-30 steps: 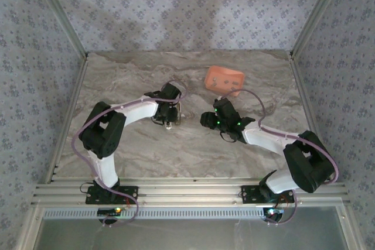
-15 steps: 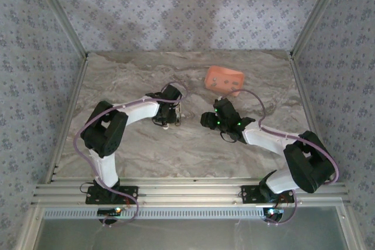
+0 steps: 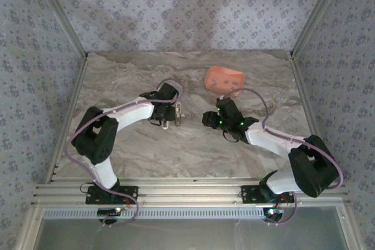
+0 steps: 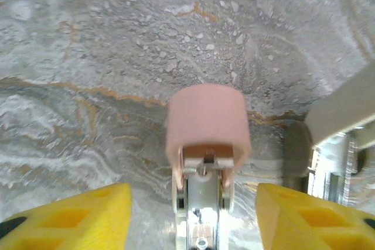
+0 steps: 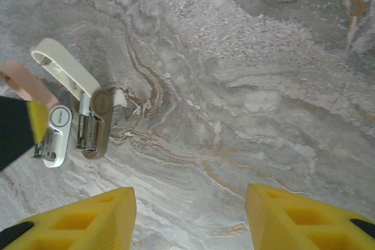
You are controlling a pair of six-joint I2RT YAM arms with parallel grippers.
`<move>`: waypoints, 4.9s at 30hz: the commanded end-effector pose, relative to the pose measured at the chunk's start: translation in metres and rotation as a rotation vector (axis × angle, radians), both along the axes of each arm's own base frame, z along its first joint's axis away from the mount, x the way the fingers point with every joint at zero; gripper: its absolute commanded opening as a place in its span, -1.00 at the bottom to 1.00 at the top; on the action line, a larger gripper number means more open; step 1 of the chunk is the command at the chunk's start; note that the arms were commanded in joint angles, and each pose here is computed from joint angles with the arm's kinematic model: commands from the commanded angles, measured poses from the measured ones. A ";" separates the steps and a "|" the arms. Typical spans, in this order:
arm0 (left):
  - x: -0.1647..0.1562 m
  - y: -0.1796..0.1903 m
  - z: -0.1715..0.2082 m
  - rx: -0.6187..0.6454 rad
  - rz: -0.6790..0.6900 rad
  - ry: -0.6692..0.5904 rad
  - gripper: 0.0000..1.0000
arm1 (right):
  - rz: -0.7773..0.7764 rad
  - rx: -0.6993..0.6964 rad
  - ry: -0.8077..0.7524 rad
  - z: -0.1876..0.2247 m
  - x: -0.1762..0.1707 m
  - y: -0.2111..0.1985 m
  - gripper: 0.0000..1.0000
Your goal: Load the staples into the stapler
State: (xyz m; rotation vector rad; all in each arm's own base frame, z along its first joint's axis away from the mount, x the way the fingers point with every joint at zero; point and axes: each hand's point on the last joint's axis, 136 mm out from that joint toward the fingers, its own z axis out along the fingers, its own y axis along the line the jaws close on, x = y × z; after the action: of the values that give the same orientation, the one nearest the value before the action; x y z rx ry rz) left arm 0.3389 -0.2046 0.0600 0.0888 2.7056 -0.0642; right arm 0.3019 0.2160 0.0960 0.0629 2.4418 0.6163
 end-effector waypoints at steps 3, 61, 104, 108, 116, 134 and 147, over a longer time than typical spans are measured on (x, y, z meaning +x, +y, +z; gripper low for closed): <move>-0.003 0.005 0.039 -0.063 0.016 -0.106 0.40 | 0.073 -0.052 0.011 0.015 0.008 -0.007 0.09; -0.019 0.056 0.053 -0.162 0.119 -0.170 0.69 | 0.234 -0.334 0.514 -0.031 0.083 -0.089 -0.04; -0.042 0.056 0.024 -0.340 0.222 -0.013 0.69 | 0.066 -0.323 0.522 0.004 0.086 -0.054 -0.01; -0.041 0.057 0.020 -0.336 0.231 0.011 0.69 | -0.076 -0.254 0.563 -0.008 0.086 -0.053 0.02; -0.029 0.055 0.014 -0.356 0.240 0.040 0.69 | -0.215 -0.213 0.577 -0.024 0.094 -0.057 0.02; -0.024 0.061 0.013 -0.344 0.229 0.058 0.69 | 0.597 -0.709 0.531 -0.024 0.067 -0.113 0.12; -0.022 0.061 0.014 -0.337 0.240 0.064 0.69 | 0.686 -0.761 0.576 -0.051 0.072 -0.122 -0.04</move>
State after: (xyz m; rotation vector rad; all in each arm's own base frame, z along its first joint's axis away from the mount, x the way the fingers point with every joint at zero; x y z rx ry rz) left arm 0.3146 -0.1428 0.0676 -0.3420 2.7009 -0.4465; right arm 0.3762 0.0965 0.0474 -0.9821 3.0816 -0.1095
